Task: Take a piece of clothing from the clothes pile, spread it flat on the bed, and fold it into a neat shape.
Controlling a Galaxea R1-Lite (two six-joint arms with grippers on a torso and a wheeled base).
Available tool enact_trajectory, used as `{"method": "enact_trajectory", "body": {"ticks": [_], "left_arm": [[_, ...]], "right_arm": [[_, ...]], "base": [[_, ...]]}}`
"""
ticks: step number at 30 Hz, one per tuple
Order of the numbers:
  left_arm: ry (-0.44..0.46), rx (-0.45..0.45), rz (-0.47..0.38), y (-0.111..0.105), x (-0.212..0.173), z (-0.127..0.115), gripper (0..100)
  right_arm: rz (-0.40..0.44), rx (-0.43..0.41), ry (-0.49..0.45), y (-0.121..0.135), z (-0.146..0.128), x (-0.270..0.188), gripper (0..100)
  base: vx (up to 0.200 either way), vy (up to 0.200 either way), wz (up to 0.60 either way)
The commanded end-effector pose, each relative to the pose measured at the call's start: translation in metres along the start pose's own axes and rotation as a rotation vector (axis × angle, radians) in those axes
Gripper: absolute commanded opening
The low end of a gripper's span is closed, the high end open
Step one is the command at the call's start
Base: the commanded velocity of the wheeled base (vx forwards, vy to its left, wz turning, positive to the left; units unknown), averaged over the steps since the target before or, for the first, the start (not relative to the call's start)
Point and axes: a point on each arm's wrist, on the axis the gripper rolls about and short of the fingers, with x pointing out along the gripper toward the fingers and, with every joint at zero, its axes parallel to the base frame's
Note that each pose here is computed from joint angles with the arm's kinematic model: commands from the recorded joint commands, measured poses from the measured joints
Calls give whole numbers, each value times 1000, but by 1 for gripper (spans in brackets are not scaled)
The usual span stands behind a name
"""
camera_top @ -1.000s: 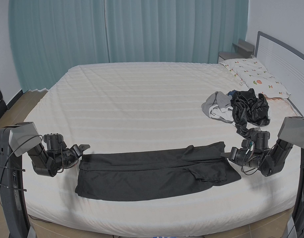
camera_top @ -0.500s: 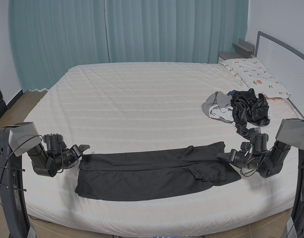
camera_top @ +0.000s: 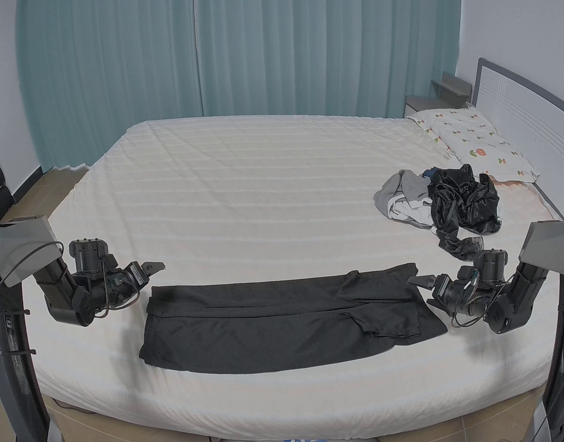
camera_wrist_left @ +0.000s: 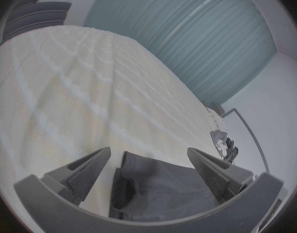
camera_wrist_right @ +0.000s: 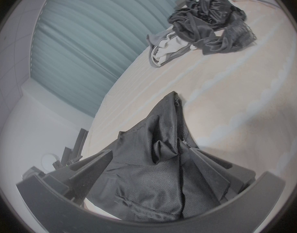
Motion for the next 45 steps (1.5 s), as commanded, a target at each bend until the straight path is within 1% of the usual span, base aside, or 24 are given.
{"method": "enact_trajectory", "body": {"ticks": [1, 7, 10, 12, 15, 20, 24, 29, 31, 33, 34, 37, 41, 42, 45], "left_arm": [[17, 119, -8, -14, -15, -9, 100], [61, 130, -37, -27, -10, -23, 100], [102, 102, -54, -35, -4, -36, 100], [112, 94, -43, -35, 2, -41, 100], [104, 98, -3, -31, 6, -44, 100], [110, 100, 7, -30, 3, -46, 100], [122, 128, 19, -29, 2, -47, 100], [151, 168, 57, -24, -8, -43, 100], [217, 200, 88, -21, -14, -47, 100], [225, 203, 92, -20, -14, -47, 100], [263, 242, 107, -18, -14, -50, 100], [260, 250, 109, -17, -14, -50, 100], [225, 244, 116, -15, -19, -39, 100], [189, 242, 119, -14, -25, -29, 100], [124, 232, 110, -17, -40, -8, 100]], "right_arm": [[-17, 12, 16, -6, -5, 2, 100], [-13, 5, 19, -6, -8, 3, 100], [-21, 5, 29, -9, -10, 5, 100], [-21, 4, 30, -9, -11, 5, 100], [-23, 4, 32, -10, -11, 5, 100], [-24, 2, 36, -10, -13, 6, 100], [-24, 3, 35, -10, -12, 6, 100], [-23, 2, 37, -10, -13, 6, 100], [-23, 2, 37, -10, -13, 6, 100], [-24, 2, 36, -10, -13, 6, 100], [-22, 0, 39, -9, -13, 7, 100], [-23, -1, 38, -9, -13, 7, 100], [-24, -1, 39, -10, -14, 7, 100], [-22, -1, 39, -9, -13, 7, 100], [-22, 0, 39, -9, -13, 7, 100]], "base": [[0, 0, 0], [0, 0, 0], [0, 0, 0], [0, 0, 0], [0, 0, 0], [0, 0, 0], [0, 0, 0], [0, 0, 0], [0, 0, 0], [0, 0, 0], [0, 0, 0], [0, 0, 0], [0, 0, 0], [0, 0, 0], [0, 0, 0]]}}
